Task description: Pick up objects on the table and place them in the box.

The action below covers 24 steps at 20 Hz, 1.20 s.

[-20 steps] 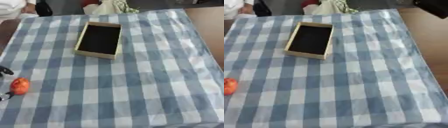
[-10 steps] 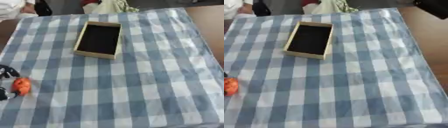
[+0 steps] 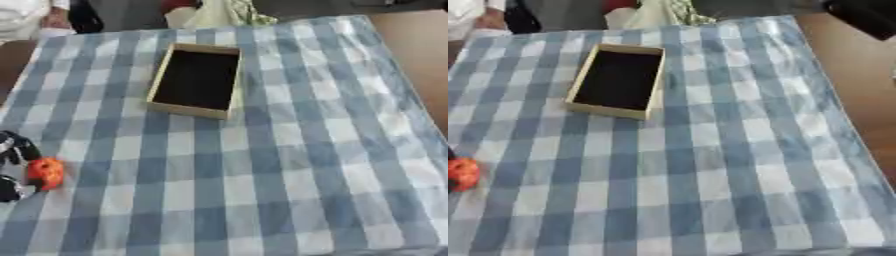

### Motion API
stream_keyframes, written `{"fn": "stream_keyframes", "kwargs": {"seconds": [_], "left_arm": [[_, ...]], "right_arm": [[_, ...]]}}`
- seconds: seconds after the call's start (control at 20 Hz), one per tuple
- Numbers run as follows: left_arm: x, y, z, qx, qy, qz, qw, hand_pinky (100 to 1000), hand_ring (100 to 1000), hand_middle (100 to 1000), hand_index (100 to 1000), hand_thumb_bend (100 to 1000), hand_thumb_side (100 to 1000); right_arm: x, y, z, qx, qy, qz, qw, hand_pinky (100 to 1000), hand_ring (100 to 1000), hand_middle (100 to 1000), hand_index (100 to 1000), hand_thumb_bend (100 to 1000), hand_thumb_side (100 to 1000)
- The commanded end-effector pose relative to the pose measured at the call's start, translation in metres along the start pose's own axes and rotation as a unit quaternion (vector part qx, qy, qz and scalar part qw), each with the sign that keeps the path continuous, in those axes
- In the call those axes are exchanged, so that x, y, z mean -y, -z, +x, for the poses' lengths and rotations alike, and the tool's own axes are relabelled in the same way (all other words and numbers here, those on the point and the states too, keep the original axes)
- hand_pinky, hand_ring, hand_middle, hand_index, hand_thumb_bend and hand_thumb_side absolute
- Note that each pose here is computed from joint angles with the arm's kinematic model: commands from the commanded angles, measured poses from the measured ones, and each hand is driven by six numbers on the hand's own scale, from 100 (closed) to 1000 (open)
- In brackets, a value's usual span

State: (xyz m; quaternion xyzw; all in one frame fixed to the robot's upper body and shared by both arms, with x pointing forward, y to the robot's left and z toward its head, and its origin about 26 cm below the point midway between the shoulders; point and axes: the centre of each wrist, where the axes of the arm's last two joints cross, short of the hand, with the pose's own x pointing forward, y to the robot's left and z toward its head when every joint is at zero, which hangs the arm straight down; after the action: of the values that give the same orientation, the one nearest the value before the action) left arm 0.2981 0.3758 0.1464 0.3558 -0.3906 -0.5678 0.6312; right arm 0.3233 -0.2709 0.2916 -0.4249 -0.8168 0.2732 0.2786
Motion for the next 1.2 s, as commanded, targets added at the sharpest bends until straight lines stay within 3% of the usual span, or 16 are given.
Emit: {"fn": "stream_keyframes", "kwargs": {"seconds": [0.05,0.35,0.65,1.2], "left_arm": [[-0.007,-0.002,-0.001,-0.004,0.011,0.009,1.000,575,543,518,584,252,145],[-0.013,-0.006,0.004,0.001,0.019,0.039,0.999,533,510,485,544,233,147],[-0.032,-0.014,0.009,-0.001,0.031,0.071,0.997,525,500,477,535,219,162],[-0.102,-0.036,0.038,0.029,0.061,0.168,0.984,510,488,465,524,206,161]], "right_arm": [[0.008,0.004,0.001,0.005,-0.001,-0.015,1.000,731,731,768,830,333,803],[0.007,0.003,0.000,0.003,0.001,-0.015,1.000,731,731,767,830,335,820],[0.008,0.004,0.000,0.003,0.001,-0.016,1.000,732,731,767,830,335,828],[0.008,0.006,0.001,0.009,-0.001,-0.015,1.000,733,732,767,831,337,832]]}}
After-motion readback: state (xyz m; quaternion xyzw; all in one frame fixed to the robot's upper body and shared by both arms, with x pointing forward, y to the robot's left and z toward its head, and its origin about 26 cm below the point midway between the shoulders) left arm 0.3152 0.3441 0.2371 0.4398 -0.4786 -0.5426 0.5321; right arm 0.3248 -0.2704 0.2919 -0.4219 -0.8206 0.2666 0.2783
